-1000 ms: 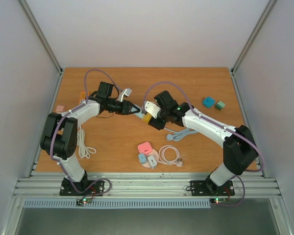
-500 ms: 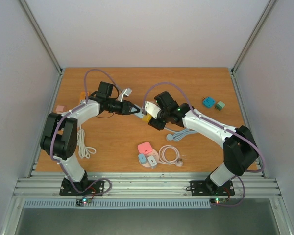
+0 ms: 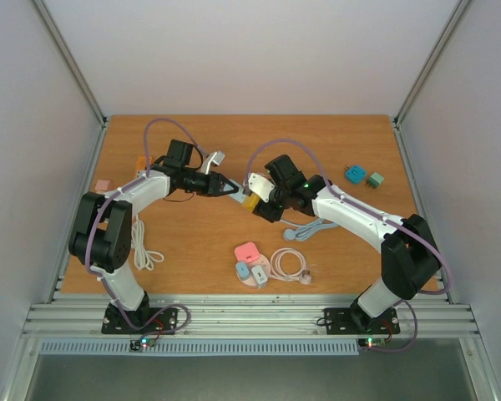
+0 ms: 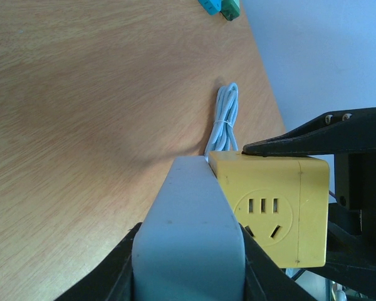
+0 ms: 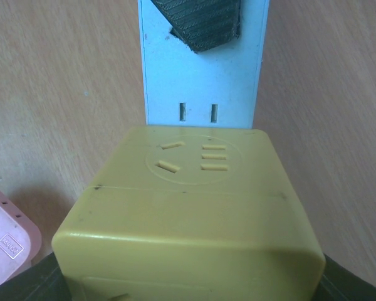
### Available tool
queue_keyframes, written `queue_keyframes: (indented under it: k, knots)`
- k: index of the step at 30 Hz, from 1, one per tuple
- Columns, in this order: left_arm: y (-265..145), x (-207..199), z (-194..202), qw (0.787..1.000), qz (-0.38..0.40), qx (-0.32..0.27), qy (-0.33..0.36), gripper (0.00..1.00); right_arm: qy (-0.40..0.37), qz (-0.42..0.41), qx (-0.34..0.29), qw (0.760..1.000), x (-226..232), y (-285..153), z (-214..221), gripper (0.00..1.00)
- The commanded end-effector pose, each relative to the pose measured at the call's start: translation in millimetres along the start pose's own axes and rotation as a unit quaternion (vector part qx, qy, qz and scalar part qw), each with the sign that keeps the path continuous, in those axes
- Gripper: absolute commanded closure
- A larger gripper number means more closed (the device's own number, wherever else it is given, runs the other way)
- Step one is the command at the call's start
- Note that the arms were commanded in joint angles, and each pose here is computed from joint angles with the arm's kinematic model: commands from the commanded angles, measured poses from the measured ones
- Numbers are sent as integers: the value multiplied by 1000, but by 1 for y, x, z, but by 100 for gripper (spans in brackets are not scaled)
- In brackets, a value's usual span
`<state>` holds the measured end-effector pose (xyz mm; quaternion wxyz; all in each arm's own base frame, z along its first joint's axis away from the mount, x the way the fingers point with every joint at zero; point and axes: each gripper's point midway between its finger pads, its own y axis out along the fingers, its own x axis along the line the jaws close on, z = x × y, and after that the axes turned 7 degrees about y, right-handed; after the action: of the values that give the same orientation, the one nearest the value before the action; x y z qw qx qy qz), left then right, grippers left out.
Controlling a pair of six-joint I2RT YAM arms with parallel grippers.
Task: Pull the plug off the socket
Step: Remove the plug from the socket.
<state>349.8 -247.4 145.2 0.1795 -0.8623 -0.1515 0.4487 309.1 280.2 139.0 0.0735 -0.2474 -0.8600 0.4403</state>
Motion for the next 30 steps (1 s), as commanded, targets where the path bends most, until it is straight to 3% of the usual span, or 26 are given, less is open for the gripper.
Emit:
queue_keyframes:
  k: [1, 13, 30]
  knots:
    - [-7, -20, -16, 998, 21, -23, 49, 100, -11, -12, -16, 1000, 5, -12, -7, 99]
    - [-7, -16, -16, 999, 10, -24, 46, 99, -11, 111, -17, 994, -34, -13, -9, 99]
    - [-9, -20, -17, 998, 16, -25, 51, 100, -4, 15, -23, 1000, -9, -22, -8, 99]
